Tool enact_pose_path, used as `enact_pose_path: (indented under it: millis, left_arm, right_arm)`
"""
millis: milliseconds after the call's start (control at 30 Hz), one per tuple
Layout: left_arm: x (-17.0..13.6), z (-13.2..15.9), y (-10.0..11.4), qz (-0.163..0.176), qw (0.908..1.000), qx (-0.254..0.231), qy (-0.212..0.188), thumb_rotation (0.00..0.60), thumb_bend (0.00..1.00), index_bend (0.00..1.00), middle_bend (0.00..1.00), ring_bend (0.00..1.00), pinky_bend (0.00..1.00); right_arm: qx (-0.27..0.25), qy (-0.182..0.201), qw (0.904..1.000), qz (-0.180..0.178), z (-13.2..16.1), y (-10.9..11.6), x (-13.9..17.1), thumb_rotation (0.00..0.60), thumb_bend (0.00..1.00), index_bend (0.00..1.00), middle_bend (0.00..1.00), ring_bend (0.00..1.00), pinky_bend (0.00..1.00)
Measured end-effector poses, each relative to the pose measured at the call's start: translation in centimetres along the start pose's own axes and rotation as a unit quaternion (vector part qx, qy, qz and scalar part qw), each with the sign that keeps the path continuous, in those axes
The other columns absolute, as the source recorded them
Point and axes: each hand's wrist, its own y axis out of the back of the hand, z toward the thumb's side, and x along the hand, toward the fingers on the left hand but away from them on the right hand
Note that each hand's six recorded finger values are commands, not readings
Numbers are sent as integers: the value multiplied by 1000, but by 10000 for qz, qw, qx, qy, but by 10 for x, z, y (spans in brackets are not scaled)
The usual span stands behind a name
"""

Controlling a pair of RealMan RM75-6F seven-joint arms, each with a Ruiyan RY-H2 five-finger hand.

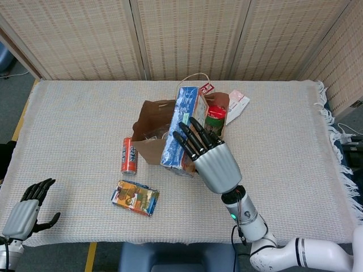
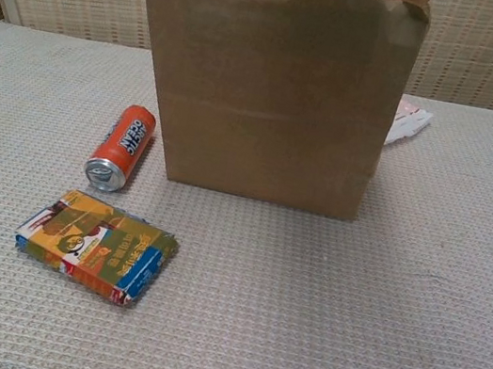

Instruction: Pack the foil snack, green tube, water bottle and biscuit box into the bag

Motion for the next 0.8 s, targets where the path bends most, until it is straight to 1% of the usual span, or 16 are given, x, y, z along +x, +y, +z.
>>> enact_pose_path:
  millis: [100,167,200,367,467,500,600,733,800]
  left_arm:
    - [0,0,0,-3,10000,0,2,600,332,0,0,0,9]
    - [0,0,0,-6,10000,-8,4,600,331,0,0,0,9]
    - [0,0,0,-10,10000,-12,4,600,331,0,0,0,9]
    - [0,0,-1,-29,10000,-17,-3,600,331,0,0,0,9]
    - [-1,1,-1,-38,10000,-27,-8,600,331,0,0,0,9]
    - [-1,1,-1,-39,10000,-26,-10,600,331,0,0,0,9]
    - [-1,1,-1,-47,10000,-28,-12,600,331,0,0,0,9]
    - [-1,1,-2,-76,10000,-26,-9,600,331,0,0,0,9]
    - [-2,1,-1,-75,10000,-33,-5,600,331,0,0,0,9]
  right_arm:
    - [-409,-618,9972,13,-10,-10,-2,600,192,703,586,560,659]
    - [-649,-918,9937,22,-14,-15,-2,600,192,703,586,560,659]
    - [-809,-1088,9908,22,-16,-18,-2,600,192,703,586,560,659]
    - [-1328,-1657,9772,-1,-21,-27,-3,600,192,701,586,560,659]
    - [-1569,-1991,9673,69,-23,-33,-3,600,192,697,586,560,659]
    - [-1668,-2126,9627,103,-24,-36,-3,600,192,693,586,560,659]
    - [-1854,-2371,9534,197,-22,-45,-3,600,192,684,586,560,659]
    - [-2003,-2468,9479,226,-15,-51,-4,600,192,678,586,557,659]
    - [-2069,-2498,9455,272,-11,-55,-5,600,192,642,586,525,649]
